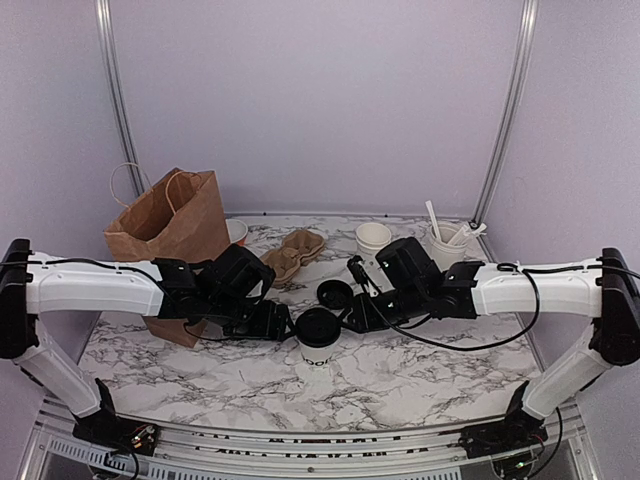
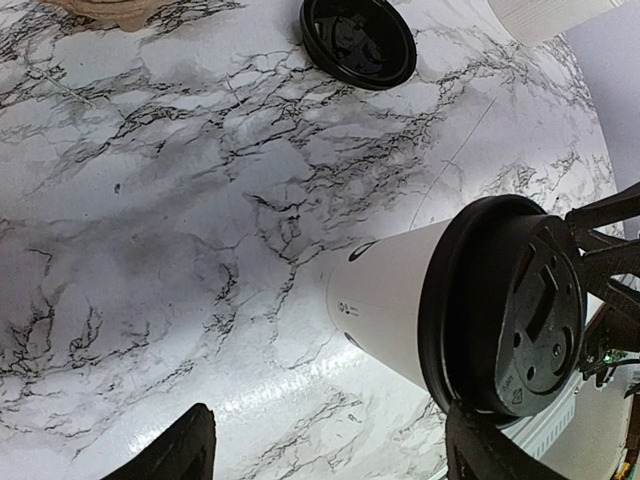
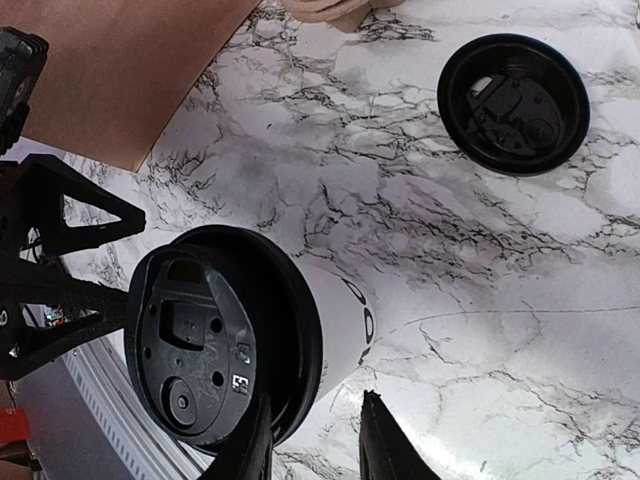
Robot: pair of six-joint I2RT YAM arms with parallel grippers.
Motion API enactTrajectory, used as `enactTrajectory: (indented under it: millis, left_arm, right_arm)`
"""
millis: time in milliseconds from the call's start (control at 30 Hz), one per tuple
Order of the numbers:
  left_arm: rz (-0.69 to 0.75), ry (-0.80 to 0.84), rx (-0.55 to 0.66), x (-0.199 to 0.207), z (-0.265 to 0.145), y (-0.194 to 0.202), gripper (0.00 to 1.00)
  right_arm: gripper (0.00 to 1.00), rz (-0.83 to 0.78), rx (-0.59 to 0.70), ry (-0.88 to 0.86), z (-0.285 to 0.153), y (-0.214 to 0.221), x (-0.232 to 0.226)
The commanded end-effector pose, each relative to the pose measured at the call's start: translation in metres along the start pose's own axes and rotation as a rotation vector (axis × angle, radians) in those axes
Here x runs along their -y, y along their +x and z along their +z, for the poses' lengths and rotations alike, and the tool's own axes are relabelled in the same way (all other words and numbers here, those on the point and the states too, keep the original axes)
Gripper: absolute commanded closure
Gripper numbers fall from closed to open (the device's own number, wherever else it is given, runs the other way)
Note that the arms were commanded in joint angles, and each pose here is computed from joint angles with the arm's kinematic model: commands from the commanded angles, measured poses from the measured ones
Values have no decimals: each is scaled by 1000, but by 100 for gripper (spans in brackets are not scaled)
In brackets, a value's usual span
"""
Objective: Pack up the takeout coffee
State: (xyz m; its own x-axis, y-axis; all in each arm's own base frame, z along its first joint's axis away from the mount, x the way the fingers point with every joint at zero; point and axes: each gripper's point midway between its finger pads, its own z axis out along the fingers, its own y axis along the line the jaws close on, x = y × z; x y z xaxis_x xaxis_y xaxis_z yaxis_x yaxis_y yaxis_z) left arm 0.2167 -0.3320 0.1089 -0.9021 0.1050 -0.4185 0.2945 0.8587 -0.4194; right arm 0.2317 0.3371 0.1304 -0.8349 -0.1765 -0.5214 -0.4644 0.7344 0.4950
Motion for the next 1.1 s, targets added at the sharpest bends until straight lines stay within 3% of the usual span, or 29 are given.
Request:
enactTrajectory:
  millis: [0, 600, 1067]
  left_arm:
    - [11, 24, 6, 9, 4, -5, 21]
    - [2, 39, 50, 11, -14, -11, 21]
    - [11, 46, 30, 15, -5, -11, 21]
  right_arm:
    - [71, 13, 0, -14, 5, 0, 1]
    - [72, 21, -12, 28, 8, 6, 11]
    - [72, 13, -9, 29, 7, 4, 6]
